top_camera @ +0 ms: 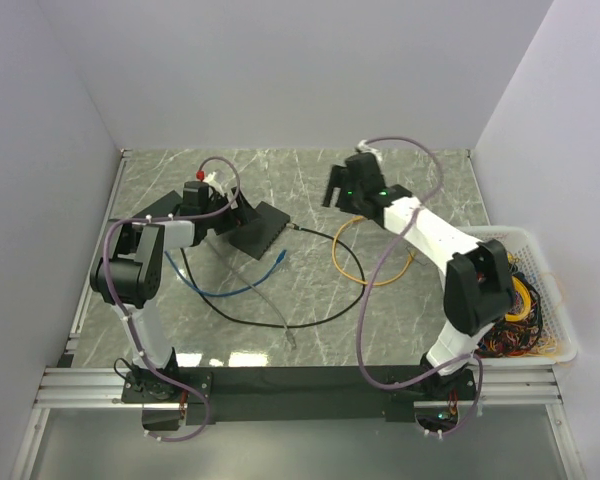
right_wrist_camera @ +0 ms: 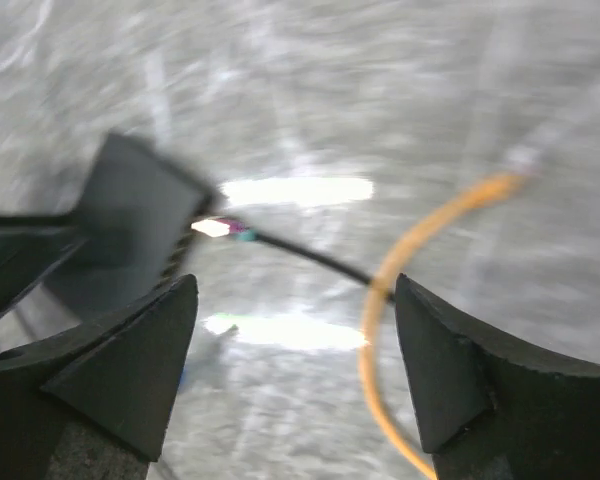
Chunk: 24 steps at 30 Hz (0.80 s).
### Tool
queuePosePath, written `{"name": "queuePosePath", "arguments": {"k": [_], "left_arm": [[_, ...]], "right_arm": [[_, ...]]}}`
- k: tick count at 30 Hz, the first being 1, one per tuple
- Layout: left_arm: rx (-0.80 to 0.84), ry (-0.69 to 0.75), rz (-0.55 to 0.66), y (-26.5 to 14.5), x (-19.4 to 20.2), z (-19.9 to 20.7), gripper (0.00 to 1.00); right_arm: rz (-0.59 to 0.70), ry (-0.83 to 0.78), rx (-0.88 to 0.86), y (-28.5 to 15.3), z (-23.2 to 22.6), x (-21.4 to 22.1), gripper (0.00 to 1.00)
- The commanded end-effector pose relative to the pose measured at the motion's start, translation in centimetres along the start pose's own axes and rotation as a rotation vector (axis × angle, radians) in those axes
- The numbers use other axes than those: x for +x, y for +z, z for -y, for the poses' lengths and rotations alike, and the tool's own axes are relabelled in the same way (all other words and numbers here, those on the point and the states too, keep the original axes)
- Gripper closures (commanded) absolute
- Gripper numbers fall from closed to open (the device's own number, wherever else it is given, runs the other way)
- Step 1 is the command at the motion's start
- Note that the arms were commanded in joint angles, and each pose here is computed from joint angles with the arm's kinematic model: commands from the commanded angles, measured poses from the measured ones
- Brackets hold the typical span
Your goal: Insert the plug into the switch port
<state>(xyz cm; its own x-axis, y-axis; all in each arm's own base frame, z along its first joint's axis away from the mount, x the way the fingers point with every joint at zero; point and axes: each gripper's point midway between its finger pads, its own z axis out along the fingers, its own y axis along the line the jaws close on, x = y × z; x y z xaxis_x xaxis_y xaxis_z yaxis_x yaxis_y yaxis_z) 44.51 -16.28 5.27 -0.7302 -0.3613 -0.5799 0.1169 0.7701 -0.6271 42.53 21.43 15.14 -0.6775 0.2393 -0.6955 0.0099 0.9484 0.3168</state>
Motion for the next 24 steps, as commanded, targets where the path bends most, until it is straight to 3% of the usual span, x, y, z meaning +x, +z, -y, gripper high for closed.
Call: {"name": "queuePosePath", "arguments": {"k": [1, 6, 11, 24], "left_arm": [[0.059, 0.048, 0.09, -1.1, -3.4, 2.6, 0.08], [0.087, 0.079, 0.108, -2.1, -4.1, 3.7, 0.08], [0.116, 0.08, 0.123, -3.1, -3.9, 4.2, 0.07], [0.132, 0.063, 0.146, -4.3, -4.0, 3.8, 0.08]], "right_arm": [[-0.009, 0.047, 0.099, -0.2, 4.7, 0.4, 0.16], [-0.11, 0.156, 0.086, 2.2, 7.9, 2.8, 0.22], [-0.186, 0.217, 0.059, 5.0, 7.9, 4.5, 0.23], [-0.216, 0.253, 0.107, 9.4, 8.4, 5.0, 0.23]]}}
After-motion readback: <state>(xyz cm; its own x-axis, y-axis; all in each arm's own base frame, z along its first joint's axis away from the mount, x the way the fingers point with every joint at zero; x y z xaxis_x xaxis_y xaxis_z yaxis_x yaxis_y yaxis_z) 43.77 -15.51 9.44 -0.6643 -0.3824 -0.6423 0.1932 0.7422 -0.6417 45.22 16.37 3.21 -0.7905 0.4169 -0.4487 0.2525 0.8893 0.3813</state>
